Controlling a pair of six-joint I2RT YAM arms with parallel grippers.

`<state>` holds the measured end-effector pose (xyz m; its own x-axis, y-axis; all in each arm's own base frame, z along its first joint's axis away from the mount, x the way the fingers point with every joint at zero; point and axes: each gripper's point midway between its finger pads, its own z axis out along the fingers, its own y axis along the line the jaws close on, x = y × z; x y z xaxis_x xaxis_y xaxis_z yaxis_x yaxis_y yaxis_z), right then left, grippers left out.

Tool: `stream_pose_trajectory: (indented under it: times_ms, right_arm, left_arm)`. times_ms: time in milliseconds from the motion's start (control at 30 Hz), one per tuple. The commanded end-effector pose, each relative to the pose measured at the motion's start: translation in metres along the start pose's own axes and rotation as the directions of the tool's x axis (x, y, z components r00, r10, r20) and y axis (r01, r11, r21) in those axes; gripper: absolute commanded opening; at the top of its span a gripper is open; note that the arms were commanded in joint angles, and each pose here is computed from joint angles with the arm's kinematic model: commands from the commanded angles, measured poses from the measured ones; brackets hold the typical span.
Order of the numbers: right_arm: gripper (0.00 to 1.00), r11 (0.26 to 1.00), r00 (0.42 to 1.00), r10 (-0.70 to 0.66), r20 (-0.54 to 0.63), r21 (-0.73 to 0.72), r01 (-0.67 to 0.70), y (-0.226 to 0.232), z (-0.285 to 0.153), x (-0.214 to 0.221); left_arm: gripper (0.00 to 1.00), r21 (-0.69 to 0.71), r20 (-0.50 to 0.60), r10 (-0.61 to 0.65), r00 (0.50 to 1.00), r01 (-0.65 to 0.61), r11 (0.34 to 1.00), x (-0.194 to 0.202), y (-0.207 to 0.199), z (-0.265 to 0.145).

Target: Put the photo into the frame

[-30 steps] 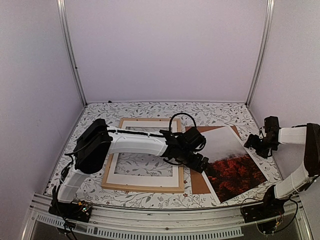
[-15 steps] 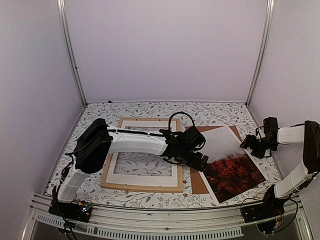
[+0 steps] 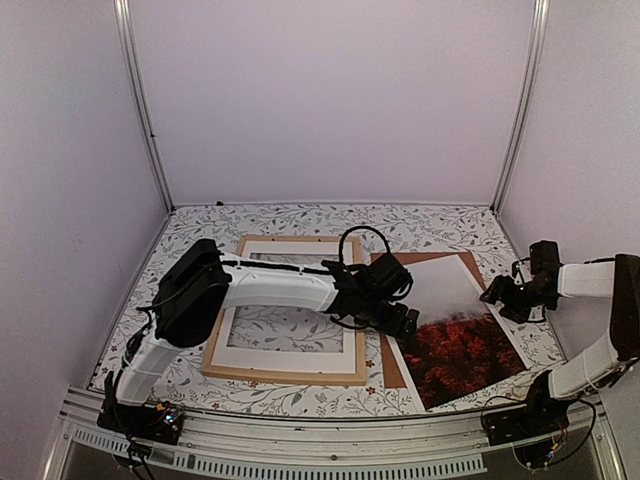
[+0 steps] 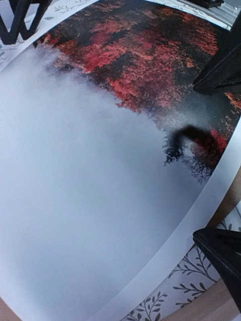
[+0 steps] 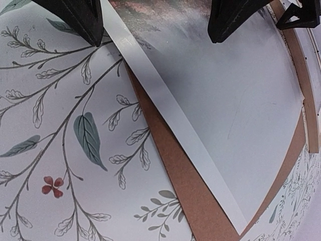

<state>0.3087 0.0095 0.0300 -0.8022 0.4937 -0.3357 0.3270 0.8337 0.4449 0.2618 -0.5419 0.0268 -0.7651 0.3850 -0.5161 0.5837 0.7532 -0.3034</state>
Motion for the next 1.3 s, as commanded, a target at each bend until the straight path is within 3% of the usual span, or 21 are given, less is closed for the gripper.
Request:
stream_pose_trajectory:
  times_ms: [0,567,1033,1267]
  right_arm:
    - [0.74,0.999,1.000,0.020,-0.009,-0.049,-0.020,0.008,-0.007,0.008]
    - [0.59,0.996,0.999,0.029,-0.022,-0.080,-0.031,0.010,-0.011,0.019]
    - [0.57,1.000,1.000,0.020,0.012,0.013,-0.020,-0.005,-0.003,0.007]
    - [0.45,1.000,1.000,0.013,0.002,-0.006,-0.013,-0.002,-0.003,0.010]
  left_arm:
    - [0.94,-0.040,-0.097,-0.027,0.995,0.023,0.999,0.032,0.021,0.025]
    - [0.94,-0.058,-0.071,-0.061,0.996,0.057,0.997,0.024,0.043,0.018]
    - [0.94,-0.085,-0.047,-0.065,0.997,0.061,0.995,0.017,0.054,0.014]
    - [0.94,-0.088,-0.047,-0.068,0.997,0.064,0.994,0.016,0.057,0.013]
